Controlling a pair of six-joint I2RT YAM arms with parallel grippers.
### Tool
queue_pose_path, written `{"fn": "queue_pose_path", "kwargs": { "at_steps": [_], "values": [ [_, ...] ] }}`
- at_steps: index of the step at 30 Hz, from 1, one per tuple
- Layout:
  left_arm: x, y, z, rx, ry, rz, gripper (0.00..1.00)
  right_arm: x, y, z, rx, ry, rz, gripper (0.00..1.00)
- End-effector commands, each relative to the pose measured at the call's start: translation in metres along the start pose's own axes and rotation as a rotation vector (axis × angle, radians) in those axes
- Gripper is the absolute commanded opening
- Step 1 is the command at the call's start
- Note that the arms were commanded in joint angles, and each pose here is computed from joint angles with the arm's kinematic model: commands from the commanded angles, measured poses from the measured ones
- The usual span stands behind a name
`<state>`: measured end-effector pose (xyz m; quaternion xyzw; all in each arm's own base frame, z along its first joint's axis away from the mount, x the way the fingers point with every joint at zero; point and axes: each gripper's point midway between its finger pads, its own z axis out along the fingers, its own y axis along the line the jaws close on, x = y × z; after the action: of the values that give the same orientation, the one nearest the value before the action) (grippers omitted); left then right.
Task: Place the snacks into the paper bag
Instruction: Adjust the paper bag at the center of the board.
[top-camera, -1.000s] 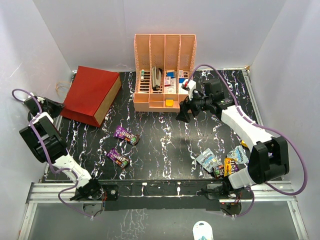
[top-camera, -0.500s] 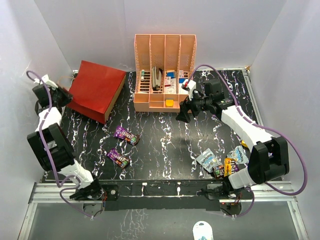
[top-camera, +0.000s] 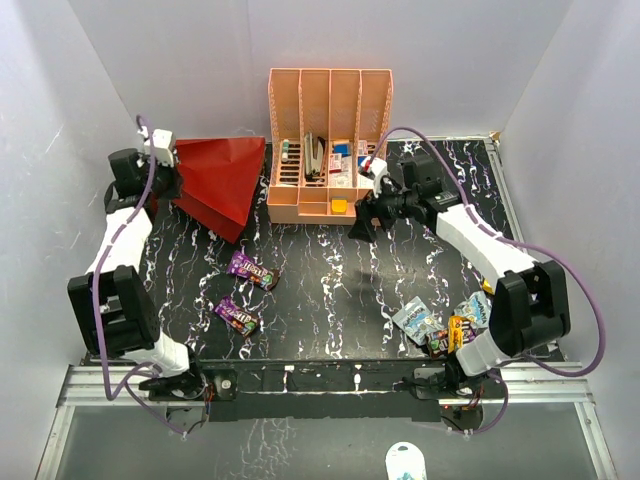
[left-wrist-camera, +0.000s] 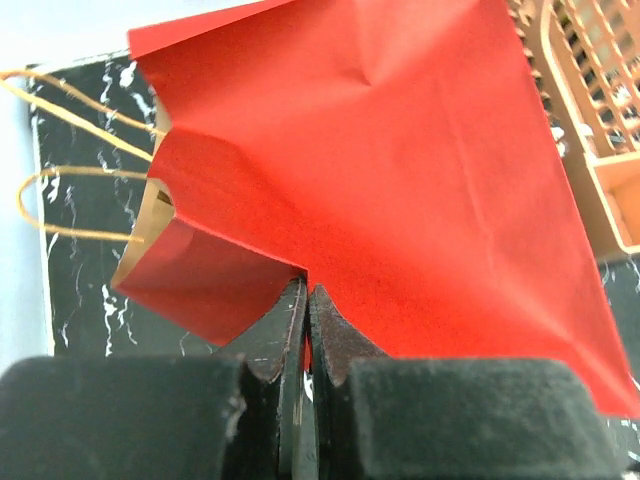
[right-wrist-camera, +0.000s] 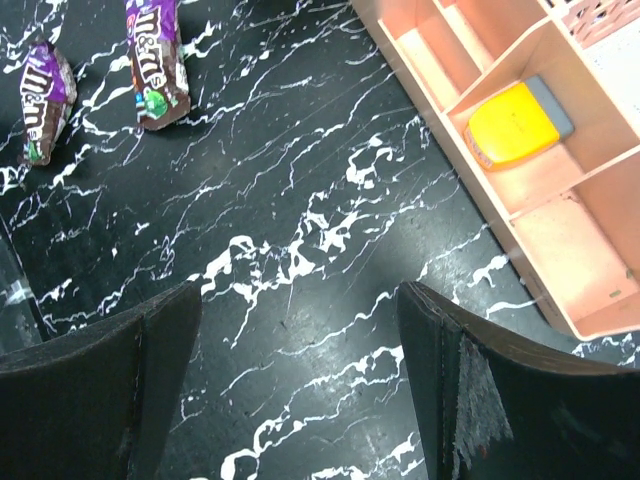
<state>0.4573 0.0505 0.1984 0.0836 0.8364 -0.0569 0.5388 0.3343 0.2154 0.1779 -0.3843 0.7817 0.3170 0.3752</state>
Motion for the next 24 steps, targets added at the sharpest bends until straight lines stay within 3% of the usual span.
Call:
{"fn": "queue_pose_path", "kwargs": {
  "at_steps": [1, 12, 18, 24],
  "values": [
    [-0.054, -0.041, -0.026, 0.119, -0.118, 0.293, 0.0, -0.045, -0.007, 0.004, 0.011, -0.082, -0.049, 0.82],
    [-0.096, -0.072, -0.056, 0.176, -0.163, 0.41, 0.0, -0.09, -0.004, 0.034, -0.044, -0.145, -0.025, 0.82],
    [-0.114, -0.093, -0.068, 0.155, -0.169, 0.306, 0.0, -0.118, 0.029, 0.063, -0.126, -0.159, -0.102, 0.85],
    [-0.107, -0.122, -0.073, 0.184, -0.142, 0.182, 0.0, -0.149, 0.076, 0.104, -0.195, -0.207, -0.206, 0.87]
  ]
}}
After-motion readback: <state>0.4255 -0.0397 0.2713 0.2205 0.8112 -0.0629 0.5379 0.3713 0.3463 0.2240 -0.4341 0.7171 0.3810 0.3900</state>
